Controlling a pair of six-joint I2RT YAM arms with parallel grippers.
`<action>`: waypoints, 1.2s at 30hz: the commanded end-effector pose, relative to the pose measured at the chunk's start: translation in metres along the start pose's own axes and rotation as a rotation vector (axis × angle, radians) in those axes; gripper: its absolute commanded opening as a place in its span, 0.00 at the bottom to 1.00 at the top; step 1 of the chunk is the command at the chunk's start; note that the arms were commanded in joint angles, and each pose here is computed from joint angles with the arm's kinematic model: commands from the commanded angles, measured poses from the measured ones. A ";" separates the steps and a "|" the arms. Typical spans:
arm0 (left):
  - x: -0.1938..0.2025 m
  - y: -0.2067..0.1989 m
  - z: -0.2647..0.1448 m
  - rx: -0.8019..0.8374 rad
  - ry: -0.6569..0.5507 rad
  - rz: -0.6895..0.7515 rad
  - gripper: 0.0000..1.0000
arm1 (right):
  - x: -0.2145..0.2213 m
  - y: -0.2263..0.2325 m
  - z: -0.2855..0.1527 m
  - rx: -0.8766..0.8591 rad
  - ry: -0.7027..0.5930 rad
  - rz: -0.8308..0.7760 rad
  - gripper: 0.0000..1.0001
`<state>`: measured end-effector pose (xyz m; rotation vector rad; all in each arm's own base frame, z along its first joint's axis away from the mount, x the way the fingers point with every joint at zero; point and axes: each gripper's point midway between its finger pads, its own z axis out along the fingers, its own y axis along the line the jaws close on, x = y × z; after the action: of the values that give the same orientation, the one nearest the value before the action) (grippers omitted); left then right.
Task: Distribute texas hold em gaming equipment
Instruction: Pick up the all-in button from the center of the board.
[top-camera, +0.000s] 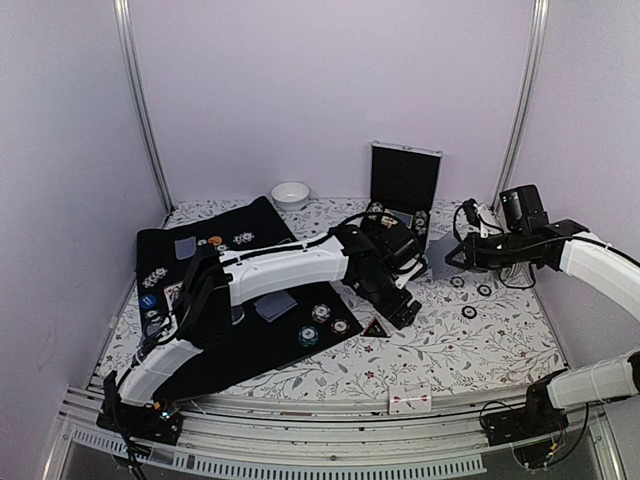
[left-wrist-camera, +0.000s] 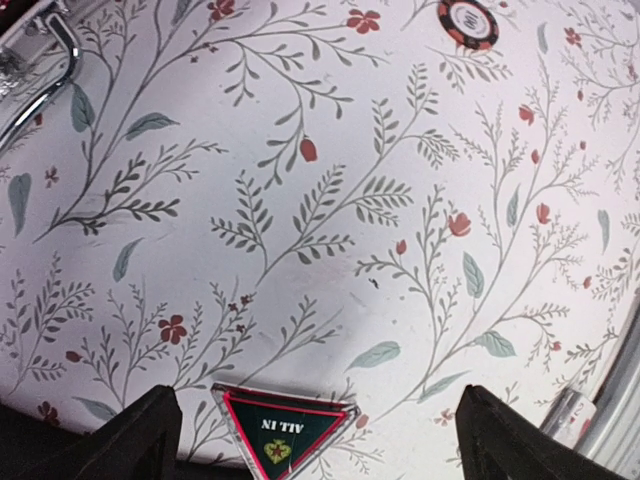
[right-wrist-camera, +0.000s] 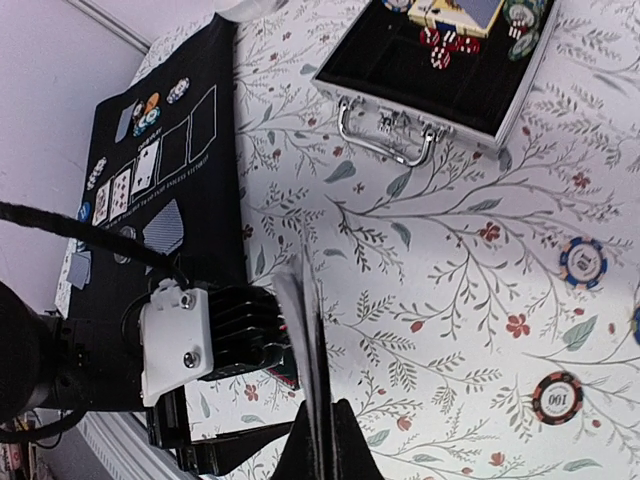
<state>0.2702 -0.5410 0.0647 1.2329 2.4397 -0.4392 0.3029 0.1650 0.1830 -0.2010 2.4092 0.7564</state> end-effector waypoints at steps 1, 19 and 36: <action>-0.016 0.005 -0.027 -0.104 -0.066 -0.058 0.98 | -0.037 0.005 -0.021 0.050 -0.067 -0.069 0.02; 0.019 0.020 0.025 -0.258 0.007 -0.091 0.98 | -0.016 -0.002 -0.040 0.100 -0.061 -0.088 0.02; 0.061 0.005 0.047 -0.144 0.144 -0.086 0.80 | -0.009 0.000 -0.044 0.089 -0.049 -0.077 0.02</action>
<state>0.2721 -0.5317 0.0124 1.0601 2.5183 -0.2304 0.2905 0.1419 0.2150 -0.2341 2.3767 0.6110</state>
